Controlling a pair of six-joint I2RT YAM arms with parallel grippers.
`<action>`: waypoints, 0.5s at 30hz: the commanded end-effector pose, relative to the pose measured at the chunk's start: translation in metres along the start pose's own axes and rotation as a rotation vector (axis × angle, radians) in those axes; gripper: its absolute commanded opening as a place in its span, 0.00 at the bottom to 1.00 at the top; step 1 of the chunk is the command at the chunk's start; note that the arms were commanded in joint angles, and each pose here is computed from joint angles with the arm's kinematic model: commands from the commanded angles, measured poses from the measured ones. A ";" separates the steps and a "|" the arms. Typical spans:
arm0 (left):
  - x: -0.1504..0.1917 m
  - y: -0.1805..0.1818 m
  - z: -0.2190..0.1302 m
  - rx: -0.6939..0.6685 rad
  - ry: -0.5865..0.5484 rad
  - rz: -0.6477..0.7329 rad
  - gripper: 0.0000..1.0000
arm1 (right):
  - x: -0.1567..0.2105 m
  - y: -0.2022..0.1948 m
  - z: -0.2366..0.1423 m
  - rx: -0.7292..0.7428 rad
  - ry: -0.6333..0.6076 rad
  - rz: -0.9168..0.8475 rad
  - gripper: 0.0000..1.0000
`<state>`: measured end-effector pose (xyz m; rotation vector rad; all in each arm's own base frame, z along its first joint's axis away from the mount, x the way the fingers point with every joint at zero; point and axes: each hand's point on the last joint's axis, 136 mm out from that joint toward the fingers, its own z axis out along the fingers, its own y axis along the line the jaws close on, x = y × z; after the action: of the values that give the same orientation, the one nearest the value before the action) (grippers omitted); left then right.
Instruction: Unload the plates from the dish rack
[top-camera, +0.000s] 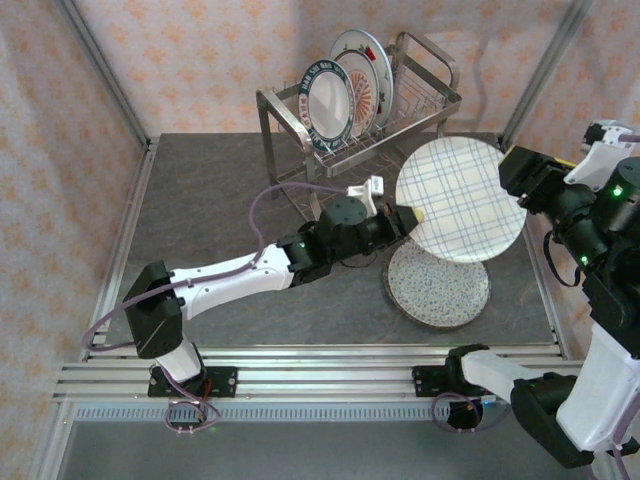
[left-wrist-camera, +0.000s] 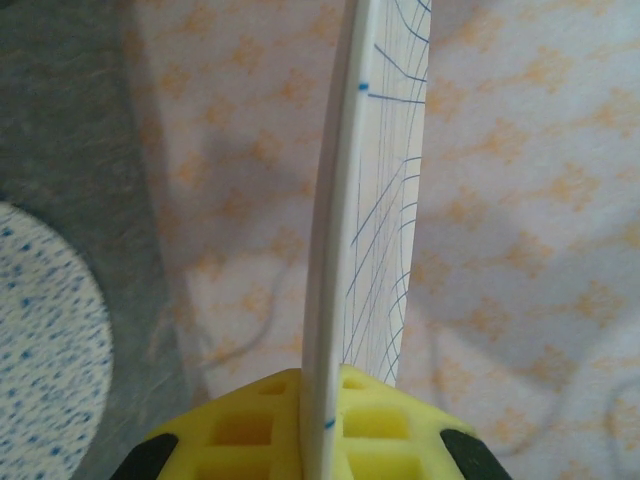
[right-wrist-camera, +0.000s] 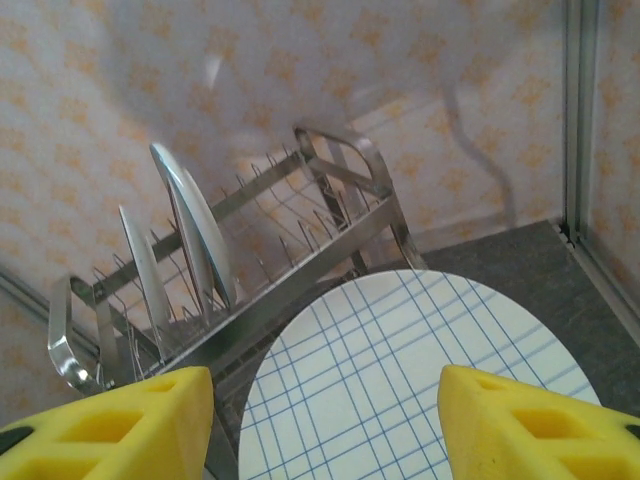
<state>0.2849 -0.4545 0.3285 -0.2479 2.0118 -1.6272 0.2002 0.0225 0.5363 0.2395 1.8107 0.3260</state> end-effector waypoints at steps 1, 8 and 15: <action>0.005 -0.033 -0.007 0.145 0.011 0.033 0.00 | 0.014 -0.001 0.002 0.001 0.062 -0.013 0.60; 0.032 0.012 0.003 0.083 0.080 0.009 0.00 | 0.037 -0.016 0.012 0.086 0.176 0.016 0.57; 0.052 0.049 0.016 0.033 0.133 -0.012 0.00 | 0.046 -0.021 0.016 0.115 0.214 0.036 0.56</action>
<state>0.2621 -0.4692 0.2447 -0.1823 2.1753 -1.6094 0.2072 0.0242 0.4899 0.2891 2.0211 0.2996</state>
